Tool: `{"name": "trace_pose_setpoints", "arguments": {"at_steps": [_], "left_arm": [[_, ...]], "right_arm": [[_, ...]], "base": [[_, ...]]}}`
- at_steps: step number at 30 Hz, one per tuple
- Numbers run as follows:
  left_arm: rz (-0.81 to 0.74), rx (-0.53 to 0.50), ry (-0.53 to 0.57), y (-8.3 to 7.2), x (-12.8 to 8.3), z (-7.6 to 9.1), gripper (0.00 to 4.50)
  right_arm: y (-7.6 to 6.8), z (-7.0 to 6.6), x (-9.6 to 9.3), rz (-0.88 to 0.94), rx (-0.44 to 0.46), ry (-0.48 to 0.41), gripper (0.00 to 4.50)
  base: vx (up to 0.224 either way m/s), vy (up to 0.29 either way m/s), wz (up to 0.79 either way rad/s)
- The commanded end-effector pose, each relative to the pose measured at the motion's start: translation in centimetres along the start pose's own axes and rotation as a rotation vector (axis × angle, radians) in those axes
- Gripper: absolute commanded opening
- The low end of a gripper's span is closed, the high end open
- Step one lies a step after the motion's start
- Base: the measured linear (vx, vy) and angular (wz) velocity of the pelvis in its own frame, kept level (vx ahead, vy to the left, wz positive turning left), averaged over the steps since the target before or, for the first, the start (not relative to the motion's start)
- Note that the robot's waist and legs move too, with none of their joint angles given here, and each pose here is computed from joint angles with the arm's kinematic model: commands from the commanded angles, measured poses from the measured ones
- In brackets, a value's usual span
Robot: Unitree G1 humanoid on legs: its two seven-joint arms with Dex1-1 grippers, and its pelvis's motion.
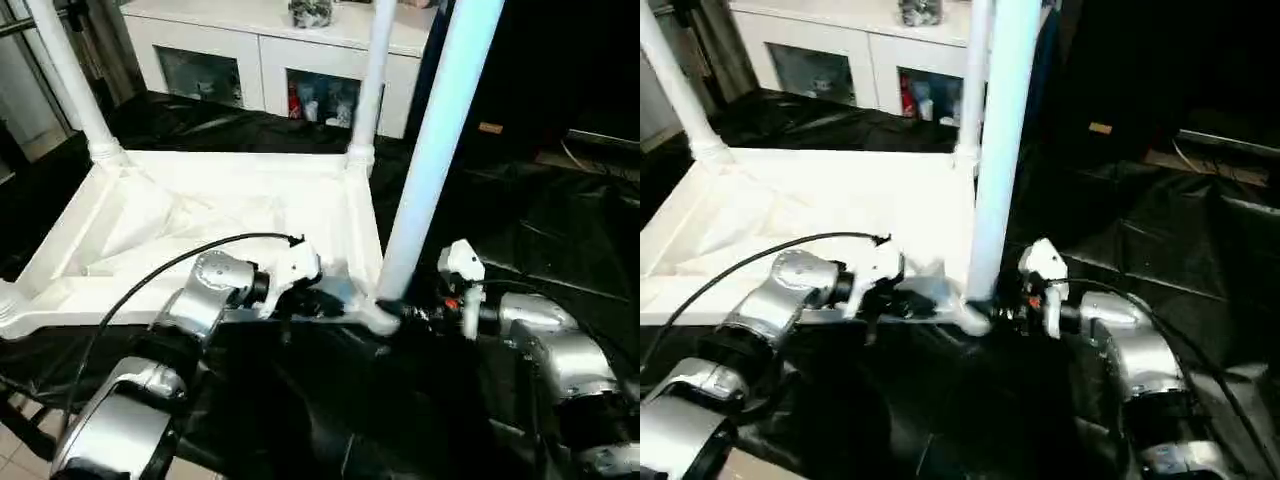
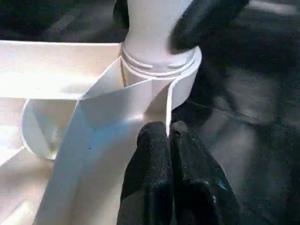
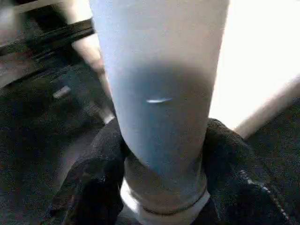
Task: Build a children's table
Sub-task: Rotate leg to tighten
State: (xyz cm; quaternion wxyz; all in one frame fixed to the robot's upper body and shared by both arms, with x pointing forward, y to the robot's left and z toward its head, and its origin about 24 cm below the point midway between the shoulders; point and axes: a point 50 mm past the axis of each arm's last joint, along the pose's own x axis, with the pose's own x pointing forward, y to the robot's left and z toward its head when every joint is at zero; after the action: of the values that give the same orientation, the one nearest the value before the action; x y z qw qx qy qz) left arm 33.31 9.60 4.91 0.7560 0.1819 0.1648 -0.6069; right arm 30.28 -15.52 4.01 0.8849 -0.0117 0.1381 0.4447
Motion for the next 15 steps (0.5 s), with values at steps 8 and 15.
{"name": "trace_pose_setpoints", "arguments": {"at_steps": [8,15], "left_arm": [[0.232,-0.013,-0.107,1.1,3.8,4.7,0.0],[0.18,0.012,-0.124,0.4,4.5,5.0,0.0]], "right_arm": [[1.6,-2.0,5.7,-0.299,0.169,0.071,2.04],[1.9,-1.3,6.4,-0.269,0.154,0.017,2.73]], "base": [[0.0,0.0,0.0],[0.0,0.0,0.0]]}}
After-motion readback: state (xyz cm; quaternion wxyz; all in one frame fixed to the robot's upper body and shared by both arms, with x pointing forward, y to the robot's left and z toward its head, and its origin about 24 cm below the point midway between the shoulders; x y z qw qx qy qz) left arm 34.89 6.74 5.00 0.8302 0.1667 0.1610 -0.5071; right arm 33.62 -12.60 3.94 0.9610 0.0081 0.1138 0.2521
